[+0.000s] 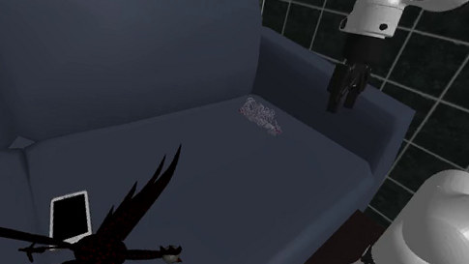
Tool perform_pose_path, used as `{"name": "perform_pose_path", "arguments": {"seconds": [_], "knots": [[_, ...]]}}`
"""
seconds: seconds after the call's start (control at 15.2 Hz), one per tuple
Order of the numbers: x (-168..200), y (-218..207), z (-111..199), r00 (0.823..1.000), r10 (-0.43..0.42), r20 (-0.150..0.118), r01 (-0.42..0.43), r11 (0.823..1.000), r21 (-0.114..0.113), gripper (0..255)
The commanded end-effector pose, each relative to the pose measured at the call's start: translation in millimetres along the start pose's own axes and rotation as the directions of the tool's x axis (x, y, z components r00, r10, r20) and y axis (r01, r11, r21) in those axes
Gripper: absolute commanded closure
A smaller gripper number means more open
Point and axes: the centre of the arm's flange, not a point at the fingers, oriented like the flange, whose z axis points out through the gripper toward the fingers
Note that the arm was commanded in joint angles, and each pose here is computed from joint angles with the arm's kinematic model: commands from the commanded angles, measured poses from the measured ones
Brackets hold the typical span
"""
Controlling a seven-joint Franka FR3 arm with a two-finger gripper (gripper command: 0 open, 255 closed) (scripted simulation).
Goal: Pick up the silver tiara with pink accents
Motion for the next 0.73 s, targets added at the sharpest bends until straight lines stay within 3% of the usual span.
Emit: {"name": "perform_pose_path", "arguments": {"seconds": [0.0, 0.66], "knots": [[0.0, 0.0, 0.0, 1.000, 0.000, 0.000, 0.000, 1.000, 0.000, 0], [120.0, 48.3, 31.5, 0.999, -0.019, 0.033, 0.020, 0.998, -0.054, 0]]}}
